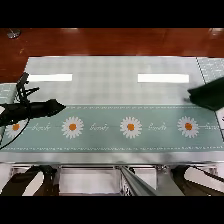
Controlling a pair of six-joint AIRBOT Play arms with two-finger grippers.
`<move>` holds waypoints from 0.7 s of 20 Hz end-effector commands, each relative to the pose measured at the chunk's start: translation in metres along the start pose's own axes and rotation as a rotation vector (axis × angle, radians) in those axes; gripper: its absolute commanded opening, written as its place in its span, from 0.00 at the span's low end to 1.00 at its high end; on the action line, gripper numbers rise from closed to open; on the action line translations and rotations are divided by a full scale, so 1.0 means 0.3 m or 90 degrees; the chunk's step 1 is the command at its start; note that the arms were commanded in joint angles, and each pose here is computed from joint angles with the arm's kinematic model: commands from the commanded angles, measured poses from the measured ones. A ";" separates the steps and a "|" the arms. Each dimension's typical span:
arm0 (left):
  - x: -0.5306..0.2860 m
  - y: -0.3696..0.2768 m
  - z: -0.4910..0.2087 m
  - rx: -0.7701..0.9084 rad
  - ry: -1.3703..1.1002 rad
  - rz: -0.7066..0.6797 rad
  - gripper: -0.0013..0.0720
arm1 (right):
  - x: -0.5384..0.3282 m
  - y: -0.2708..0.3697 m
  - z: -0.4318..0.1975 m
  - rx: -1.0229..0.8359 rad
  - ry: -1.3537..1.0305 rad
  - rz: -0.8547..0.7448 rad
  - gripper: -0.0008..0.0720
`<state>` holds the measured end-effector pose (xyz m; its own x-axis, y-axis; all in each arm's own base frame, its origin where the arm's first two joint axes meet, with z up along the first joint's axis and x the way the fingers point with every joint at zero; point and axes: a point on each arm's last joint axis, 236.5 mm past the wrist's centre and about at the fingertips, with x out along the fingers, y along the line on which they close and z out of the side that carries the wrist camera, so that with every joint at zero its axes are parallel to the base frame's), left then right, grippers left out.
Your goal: Fold the shirts.
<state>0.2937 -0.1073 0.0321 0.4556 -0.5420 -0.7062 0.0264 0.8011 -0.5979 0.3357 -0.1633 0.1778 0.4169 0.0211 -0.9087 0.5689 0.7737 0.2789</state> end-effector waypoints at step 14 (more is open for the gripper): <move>-0.077 -0.043 0.279 0.031 -0.101 0.008 0.04 | 0.170 -0.305 -0.317 0.203 -0.048 -0.014 0.40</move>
<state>0.3245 -0.0949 0.0520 0.5270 -0.5084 -0.6810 0.0292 0.8117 -0.5834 0.1432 -0.1872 0.0262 0.0320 -0.0977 -0.9947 0.8945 0.4468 -0.0151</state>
